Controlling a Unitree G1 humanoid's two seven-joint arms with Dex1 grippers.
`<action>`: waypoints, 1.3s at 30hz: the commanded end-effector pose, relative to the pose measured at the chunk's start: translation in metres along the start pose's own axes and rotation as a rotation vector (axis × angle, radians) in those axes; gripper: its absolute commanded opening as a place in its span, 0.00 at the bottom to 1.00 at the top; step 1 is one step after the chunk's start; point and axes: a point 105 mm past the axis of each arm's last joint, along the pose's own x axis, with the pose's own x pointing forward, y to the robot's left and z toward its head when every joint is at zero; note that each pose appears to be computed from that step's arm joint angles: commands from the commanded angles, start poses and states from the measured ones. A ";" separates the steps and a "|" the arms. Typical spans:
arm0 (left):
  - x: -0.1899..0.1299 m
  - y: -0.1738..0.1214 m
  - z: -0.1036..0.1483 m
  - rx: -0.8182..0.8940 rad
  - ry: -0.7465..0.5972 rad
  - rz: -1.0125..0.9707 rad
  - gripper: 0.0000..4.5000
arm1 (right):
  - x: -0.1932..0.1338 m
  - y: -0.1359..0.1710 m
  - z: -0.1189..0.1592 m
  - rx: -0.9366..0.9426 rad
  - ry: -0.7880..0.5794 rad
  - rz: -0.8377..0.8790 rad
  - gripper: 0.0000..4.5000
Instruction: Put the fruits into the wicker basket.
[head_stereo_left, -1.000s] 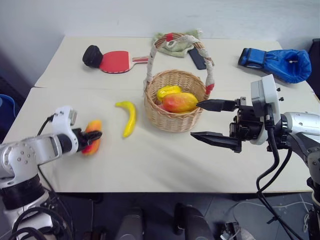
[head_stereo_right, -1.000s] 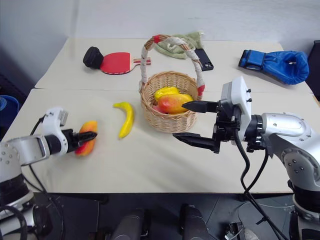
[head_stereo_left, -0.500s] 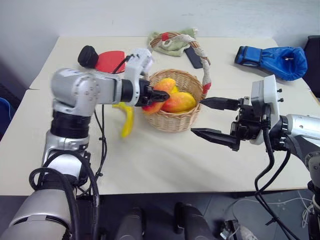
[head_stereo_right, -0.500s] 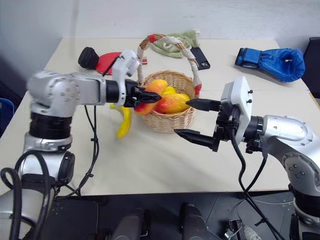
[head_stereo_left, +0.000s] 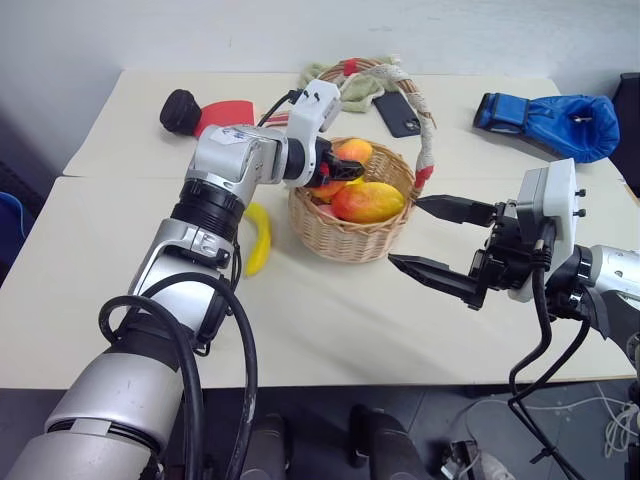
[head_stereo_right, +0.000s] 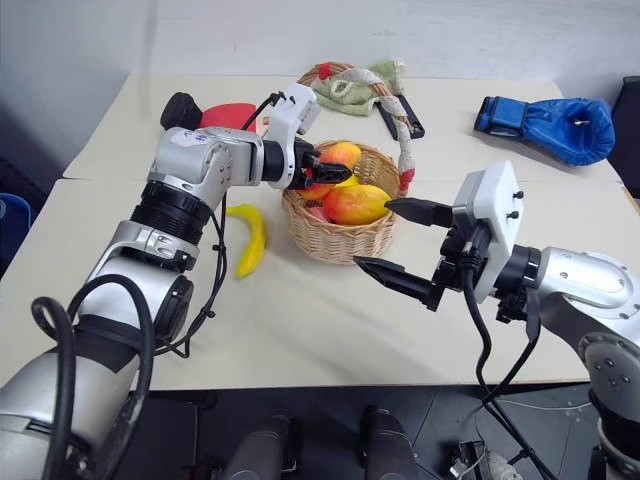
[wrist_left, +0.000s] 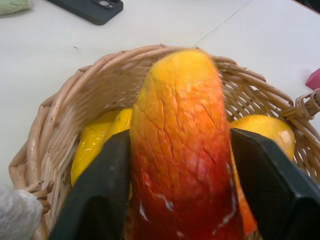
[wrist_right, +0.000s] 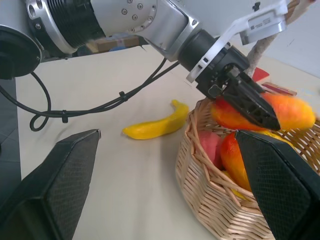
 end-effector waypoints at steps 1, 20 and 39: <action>-0.025 0.001 0.016 -0.018 -0.070 -0.020 0.99 | -0.003 0.003 0.009 -0.042 -0.014 -0.001 1.00; -0.135 0.014 -0.102 -0.435 -0.124 0.329 1.00 | 0.024 0.002 0.004 0.000 -0.053 0.158 1.00; -0.086 0.042 -0.135 -0.361 0.208 0.463 0.91 | 0.021 0.009 0.002 0.000 -0.076 0.100 1.00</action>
